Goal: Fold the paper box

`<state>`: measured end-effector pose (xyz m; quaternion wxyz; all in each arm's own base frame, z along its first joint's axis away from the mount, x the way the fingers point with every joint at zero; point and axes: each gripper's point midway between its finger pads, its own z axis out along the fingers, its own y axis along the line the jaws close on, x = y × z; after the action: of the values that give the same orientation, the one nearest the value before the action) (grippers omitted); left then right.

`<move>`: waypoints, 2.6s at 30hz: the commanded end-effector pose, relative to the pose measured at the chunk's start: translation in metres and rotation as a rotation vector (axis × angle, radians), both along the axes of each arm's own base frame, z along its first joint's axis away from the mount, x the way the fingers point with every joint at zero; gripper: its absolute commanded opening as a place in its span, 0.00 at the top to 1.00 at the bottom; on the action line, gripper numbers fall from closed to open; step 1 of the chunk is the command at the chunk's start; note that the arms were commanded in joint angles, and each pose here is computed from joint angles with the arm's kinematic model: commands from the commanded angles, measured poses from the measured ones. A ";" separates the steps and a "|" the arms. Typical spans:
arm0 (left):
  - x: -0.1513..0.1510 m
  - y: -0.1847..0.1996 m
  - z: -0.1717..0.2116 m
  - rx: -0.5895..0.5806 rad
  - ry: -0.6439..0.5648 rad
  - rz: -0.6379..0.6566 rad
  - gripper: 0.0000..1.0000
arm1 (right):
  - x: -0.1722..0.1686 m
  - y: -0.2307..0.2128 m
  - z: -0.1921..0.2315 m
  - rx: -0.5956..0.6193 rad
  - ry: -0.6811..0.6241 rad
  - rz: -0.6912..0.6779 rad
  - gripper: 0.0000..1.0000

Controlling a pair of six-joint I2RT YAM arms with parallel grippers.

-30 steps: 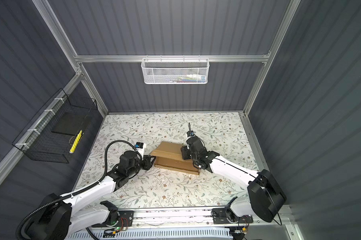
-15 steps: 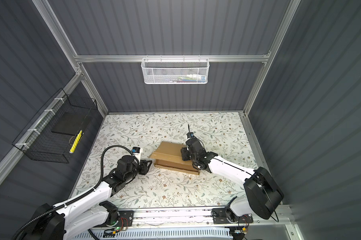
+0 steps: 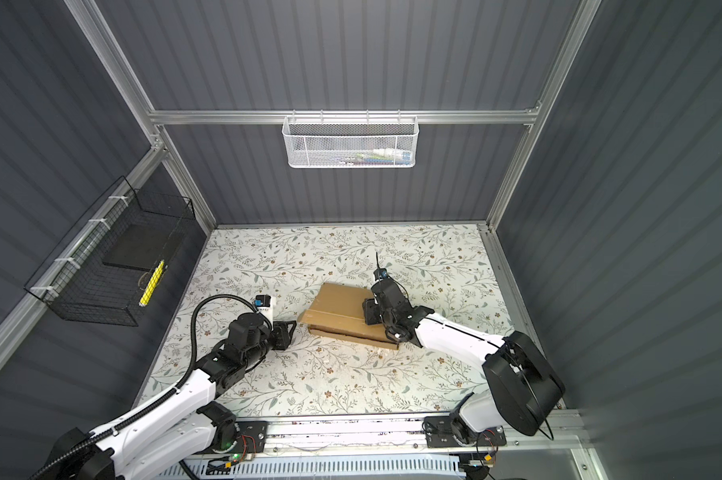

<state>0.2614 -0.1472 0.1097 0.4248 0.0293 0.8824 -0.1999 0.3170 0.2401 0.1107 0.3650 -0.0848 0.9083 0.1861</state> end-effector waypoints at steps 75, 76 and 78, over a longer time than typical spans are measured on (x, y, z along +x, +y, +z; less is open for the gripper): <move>0.098 -0.047 -0.006 0.078 0.113 -0.224 0.54 | -0.024 -0.077 -0.009 0.031 0.077 -0.200 0.36; 0.098 -0.048 -0.007 0.079 0.114 -0.228 0.54 | -0.024 -0.079 -0.012 0.039 0.085 -0.206 0.36; 0.098 -0.048 -0.010 0.086 0.123 -0.234 0.55 | -0.024 -0.080 -0.017 0.060 0.105 -0.209 0.35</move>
<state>0.3524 -0.1867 0.0887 0.3308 0.1172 0.9146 -0.2006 0.2958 0.1611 0.0995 0.3510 0.0148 0.9223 0.1610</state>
